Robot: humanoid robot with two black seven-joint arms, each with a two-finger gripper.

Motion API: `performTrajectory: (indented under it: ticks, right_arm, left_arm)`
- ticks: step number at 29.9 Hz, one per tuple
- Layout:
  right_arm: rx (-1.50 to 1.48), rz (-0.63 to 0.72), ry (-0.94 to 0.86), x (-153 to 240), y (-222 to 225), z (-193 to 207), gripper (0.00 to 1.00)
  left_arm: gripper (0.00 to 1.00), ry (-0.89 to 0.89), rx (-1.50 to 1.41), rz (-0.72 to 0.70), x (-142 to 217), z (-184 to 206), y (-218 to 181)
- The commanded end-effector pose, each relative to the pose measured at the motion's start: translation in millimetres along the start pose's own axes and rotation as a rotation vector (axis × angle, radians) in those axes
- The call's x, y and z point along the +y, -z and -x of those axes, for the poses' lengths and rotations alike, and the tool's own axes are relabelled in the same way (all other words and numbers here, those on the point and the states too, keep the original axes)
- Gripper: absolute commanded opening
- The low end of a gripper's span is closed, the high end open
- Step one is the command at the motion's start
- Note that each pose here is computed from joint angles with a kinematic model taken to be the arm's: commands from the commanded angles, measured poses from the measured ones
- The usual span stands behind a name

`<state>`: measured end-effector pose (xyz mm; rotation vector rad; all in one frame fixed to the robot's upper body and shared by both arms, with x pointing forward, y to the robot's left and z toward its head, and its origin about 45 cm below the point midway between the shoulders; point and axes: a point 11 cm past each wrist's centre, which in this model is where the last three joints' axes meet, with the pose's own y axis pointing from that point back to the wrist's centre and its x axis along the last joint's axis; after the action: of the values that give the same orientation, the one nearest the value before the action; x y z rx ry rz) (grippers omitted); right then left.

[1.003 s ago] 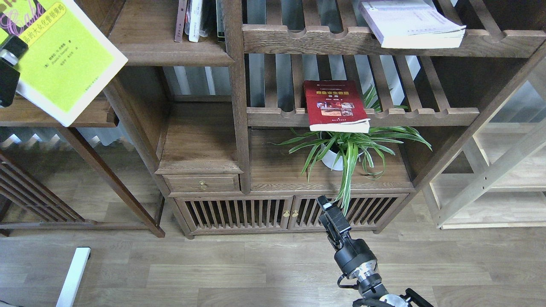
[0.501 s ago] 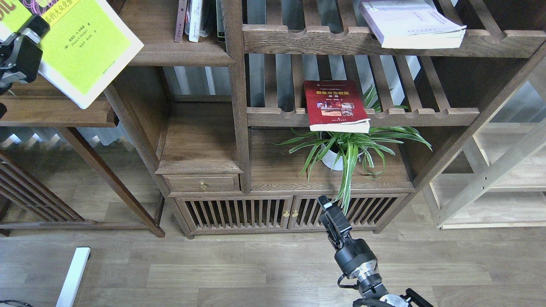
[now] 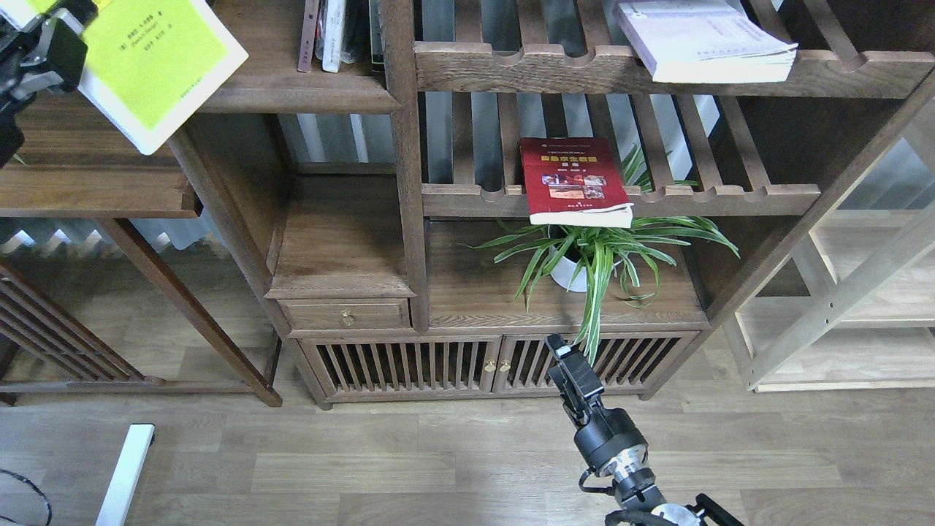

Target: Organize books on shelf

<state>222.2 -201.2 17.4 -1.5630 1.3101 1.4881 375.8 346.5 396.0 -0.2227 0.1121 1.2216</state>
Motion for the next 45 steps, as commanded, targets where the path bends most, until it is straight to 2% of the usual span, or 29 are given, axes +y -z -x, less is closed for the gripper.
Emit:
performTrajectory:
  ticks: [1,17,27,39,45]
  right_arm:
    - [-0.002,-0.008,-0.001,0.9,1.7,-0.4,0.99]
    - [-0.010,-0.012,-0.015,7.0,0.5,-4.8,0.99]
    - [-0.022,-0.033,-0.035,14.7,2.9,-10.8,0.99]
    - [-0.029,-0.035,-0.044,19.4,1.2,-13.2,0.99]
    - [-0.037,-0.037,-0.047,23.8,-0.9,-14.1,0.99]
  left_arm:
    - [0.00,0.009,-0.007,-0.011,-11.6,1.9,-2.5]
    - [0.01,-0.001,-0.046,-0.063,-68.7,15.0,-23.6]
    - [0.00,0.000,-0.058,-0.092,-84.0,22.2,-22.4]
    - [0.01,-0.055,-0.042,-0.105,-90.1,5.2,-24.1]
    - [0.00,-0.066,-0.046,-0.129,-104.7,4.1,-26.4]
